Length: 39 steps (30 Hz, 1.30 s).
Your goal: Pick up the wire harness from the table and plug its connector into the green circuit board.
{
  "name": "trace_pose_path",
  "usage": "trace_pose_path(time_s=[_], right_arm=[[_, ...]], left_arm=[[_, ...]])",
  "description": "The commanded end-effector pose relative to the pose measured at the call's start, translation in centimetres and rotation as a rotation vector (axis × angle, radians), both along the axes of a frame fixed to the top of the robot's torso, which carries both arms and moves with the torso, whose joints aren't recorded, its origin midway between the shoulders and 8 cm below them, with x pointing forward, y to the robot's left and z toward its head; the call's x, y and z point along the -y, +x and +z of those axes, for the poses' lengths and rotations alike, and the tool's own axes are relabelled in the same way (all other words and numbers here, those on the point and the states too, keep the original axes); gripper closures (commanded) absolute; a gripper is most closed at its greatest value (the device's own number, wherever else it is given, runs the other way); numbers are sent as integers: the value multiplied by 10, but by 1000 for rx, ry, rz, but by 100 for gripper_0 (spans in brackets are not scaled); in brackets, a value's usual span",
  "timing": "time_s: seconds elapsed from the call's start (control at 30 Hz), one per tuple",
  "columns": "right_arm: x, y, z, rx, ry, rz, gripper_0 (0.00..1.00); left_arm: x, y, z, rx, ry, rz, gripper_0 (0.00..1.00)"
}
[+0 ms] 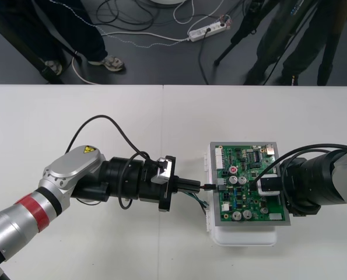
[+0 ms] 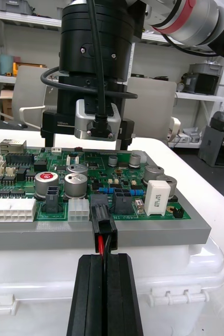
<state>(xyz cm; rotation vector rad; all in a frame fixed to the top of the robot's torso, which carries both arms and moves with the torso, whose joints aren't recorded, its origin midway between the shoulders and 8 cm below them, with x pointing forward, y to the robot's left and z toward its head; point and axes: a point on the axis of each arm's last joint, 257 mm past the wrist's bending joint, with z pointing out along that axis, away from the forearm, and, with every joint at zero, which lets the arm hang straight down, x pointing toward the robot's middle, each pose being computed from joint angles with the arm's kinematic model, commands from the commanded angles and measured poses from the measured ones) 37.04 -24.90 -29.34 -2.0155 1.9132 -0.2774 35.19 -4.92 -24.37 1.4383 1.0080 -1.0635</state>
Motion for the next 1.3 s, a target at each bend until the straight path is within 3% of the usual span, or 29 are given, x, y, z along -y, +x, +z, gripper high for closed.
trace_pose_path(time_s=[0.03,1.3], right_arm=[[-21,-1,8,11,33,36,0],[-21,-1,8,13,31,40,0]], left_arm=[[0,-8,16,65,-10,-65,100],[22,4,11,96,2,-10,100]])
